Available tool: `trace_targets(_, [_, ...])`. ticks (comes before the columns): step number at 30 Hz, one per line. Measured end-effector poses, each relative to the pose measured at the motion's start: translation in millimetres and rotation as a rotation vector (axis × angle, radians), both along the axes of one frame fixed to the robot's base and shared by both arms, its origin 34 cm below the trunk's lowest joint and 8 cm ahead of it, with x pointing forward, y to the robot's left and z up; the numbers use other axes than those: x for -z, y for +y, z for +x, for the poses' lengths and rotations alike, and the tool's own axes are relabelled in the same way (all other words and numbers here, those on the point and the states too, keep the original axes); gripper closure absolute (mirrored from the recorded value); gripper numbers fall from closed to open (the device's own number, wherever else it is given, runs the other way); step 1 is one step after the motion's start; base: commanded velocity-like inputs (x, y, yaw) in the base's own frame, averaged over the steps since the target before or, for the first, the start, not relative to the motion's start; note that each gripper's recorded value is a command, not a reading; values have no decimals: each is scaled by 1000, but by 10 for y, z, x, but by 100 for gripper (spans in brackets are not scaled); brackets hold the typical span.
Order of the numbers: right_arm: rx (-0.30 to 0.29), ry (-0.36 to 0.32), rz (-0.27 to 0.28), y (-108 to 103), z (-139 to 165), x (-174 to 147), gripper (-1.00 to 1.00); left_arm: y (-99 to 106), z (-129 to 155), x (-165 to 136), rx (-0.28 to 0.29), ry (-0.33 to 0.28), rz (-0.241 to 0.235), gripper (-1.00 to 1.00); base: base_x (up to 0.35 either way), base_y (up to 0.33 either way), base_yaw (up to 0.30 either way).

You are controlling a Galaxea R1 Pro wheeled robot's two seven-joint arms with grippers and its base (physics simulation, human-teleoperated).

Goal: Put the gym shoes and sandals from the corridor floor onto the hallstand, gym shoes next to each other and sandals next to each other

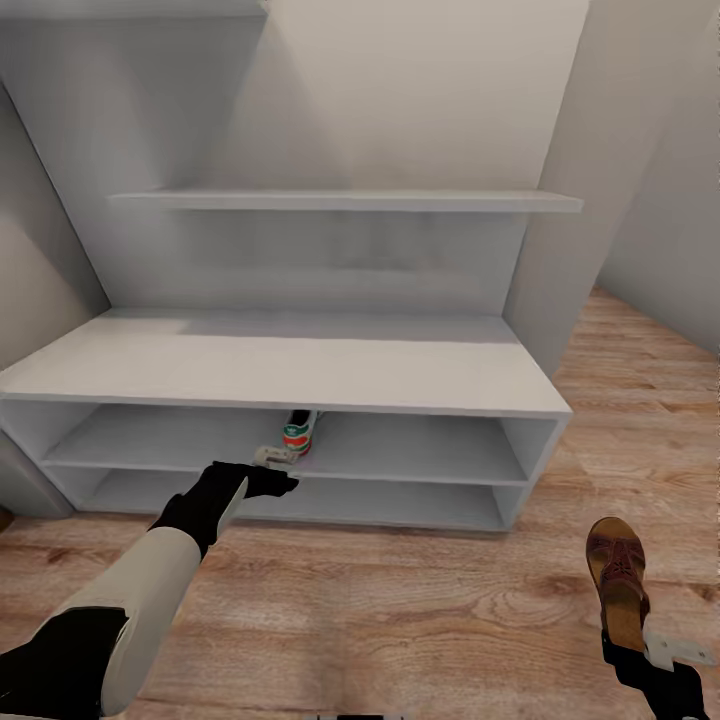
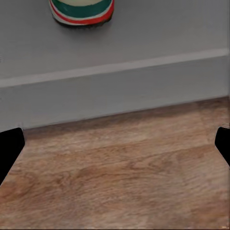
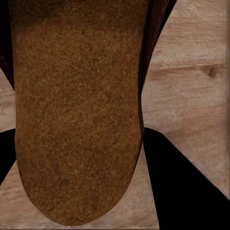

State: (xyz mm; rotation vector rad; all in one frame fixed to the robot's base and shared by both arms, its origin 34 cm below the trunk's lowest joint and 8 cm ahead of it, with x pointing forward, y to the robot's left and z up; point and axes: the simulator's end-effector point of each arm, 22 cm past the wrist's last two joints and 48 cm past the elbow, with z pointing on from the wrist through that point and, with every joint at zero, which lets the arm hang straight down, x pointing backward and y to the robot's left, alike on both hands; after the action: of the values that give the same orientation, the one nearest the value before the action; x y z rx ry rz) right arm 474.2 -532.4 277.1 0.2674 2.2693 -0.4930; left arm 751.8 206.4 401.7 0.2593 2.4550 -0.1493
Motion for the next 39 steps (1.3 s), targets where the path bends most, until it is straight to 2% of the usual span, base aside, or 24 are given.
trace_targets(10, [0,1,0,2,-3,3,100,94,-101,118,-10,19,4,-100,-288,199,0])
trace_targets(15, [0,1,1,4,-4,6,100,220,-212,238,-35,35,1,-100,-275,225,0])
trace_targets(19, [0,1,1,3,-5,6,100,535,-308,348,-69,38,23,-100,-266,229,0])
trace_targets(24, [0,3,2,9,-9,12,100,1052,-548,583,-109,22,67,-100,-228,243,0])
trace_targets(26, [0,3,2,9,-9,12,100,1148,-620,639,-118,21,70,-100,-211,251,0])
trace_targets(28, [0,3,2,10,-10,13,100,1289,-848,815,-132,18,52,-100,-189,268,0])
trace_targets(31, [0,3,3,12,-9,13,100,1349,-1078,976,-146,-1,22,-100,-177,274,0])
trace_targets(36, [0,-1,2,10,2,1,100,1425,-1369,1158,-176,-28,3,-100,-120,220,0])
trace_targets(37, [1,-2,2,7,3,-4,100,1439,-1597,1298,-183,-83,2,-100,-9,18,0])
trace_targets(38, [0,-2,2,10,5,-2,100,1436,-1863,1464,-179,-52,8,-100,-6,12,0])
trace_targets(39, [1,-1,1,8,2,-1,100,1415,-1885,1481,-177,-65,4,-100,-5,9,0])
